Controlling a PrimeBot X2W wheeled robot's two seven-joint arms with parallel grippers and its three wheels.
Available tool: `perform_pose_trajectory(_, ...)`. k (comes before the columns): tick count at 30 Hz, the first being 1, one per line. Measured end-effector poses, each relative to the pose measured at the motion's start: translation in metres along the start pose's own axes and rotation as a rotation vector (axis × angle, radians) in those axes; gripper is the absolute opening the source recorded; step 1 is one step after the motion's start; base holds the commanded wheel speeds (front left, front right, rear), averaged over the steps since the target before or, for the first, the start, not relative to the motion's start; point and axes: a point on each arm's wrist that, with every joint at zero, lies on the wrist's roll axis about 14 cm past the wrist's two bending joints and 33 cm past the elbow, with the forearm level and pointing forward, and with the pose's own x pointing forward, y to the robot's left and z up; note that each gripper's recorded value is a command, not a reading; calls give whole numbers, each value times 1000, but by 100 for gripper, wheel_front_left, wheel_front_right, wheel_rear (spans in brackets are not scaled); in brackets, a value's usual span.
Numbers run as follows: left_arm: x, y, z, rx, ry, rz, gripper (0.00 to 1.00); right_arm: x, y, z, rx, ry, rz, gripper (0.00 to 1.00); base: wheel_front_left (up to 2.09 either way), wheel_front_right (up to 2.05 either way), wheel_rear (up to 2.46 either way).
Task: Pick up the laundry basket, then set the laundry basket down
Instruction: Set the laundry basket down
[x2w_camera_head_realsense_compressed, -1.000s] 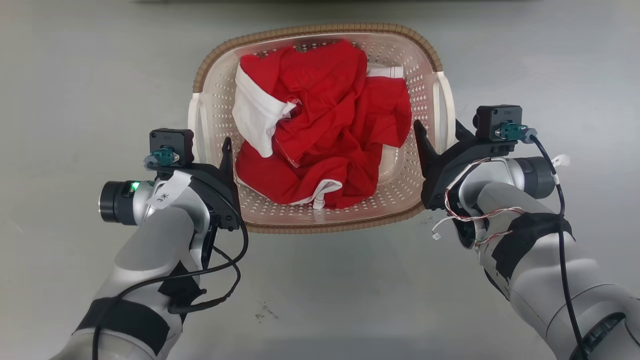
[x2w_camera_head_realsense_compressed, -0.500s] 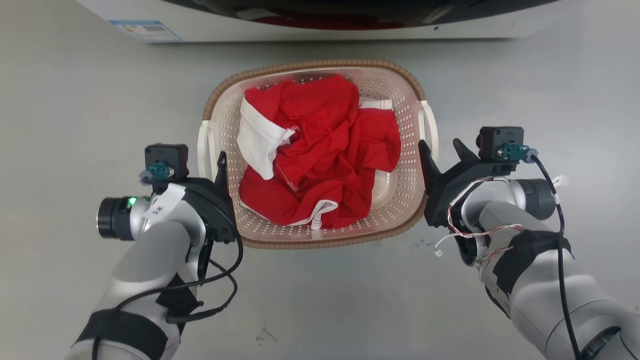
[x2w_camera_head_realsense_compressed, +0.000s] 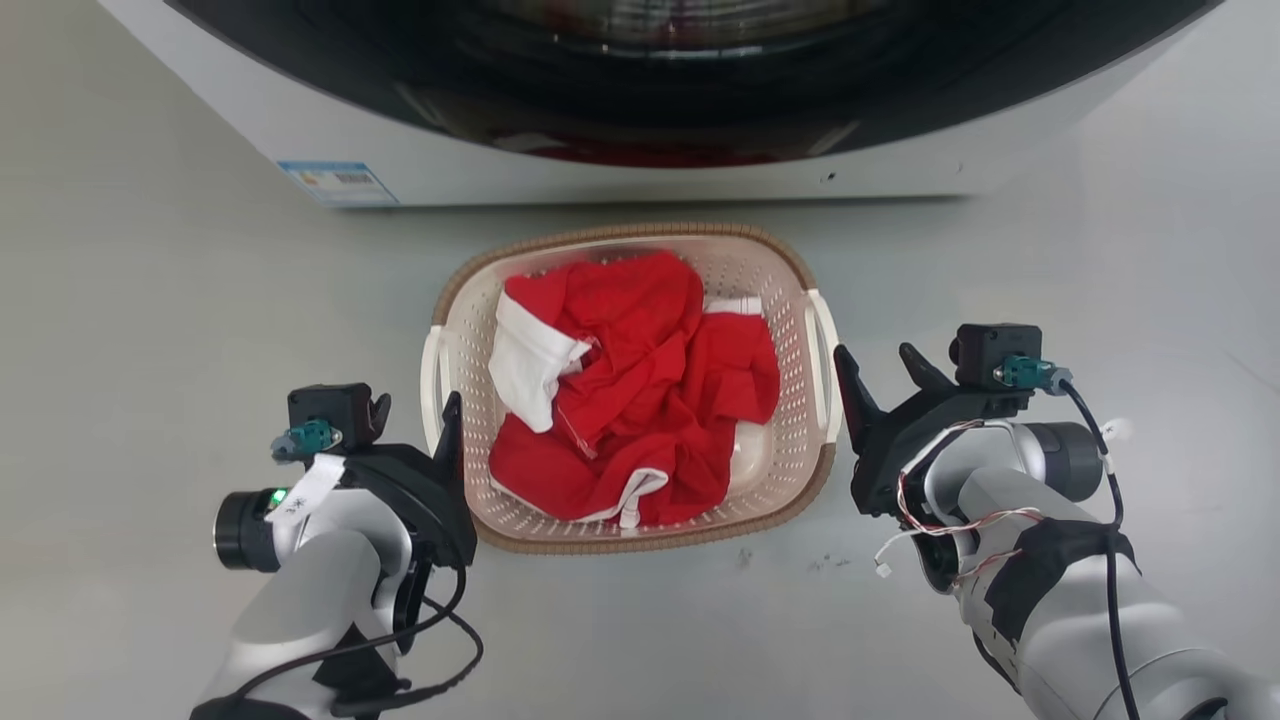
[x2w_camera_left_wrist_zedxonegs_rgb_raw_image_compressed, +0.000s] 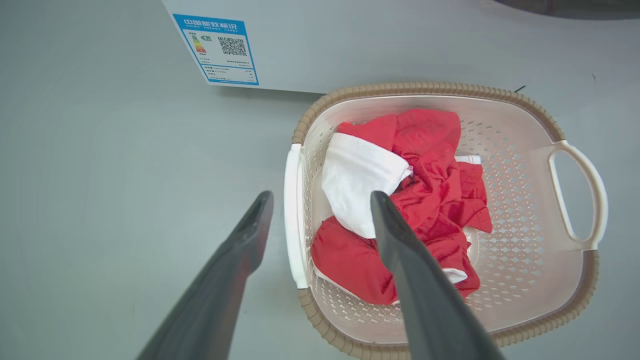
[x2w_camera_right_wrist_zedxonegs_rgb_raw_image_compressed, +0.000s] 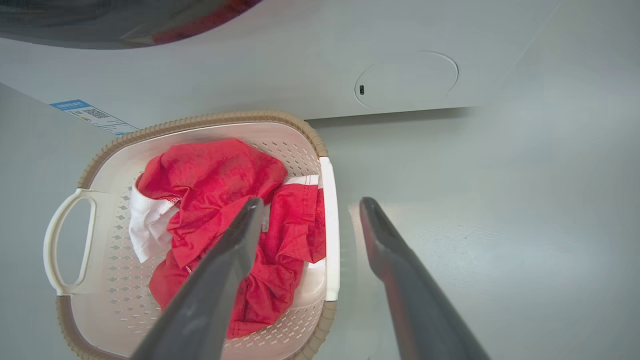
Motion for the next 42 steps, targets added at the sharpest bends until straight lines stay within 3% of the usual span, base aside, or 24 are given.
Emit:
perform_pose_trajectory(17, -66, -20, 39, -111, -190, -63, 100, -69, 29, 51, 42, -183, 41, 100, 0, 0, 0)
perform_pose_trajectory(42, -193, -17, 16, -132, -439, -47, 100, -186, 58, 11, 106, -368, 50, 100, 0, 0, 0)
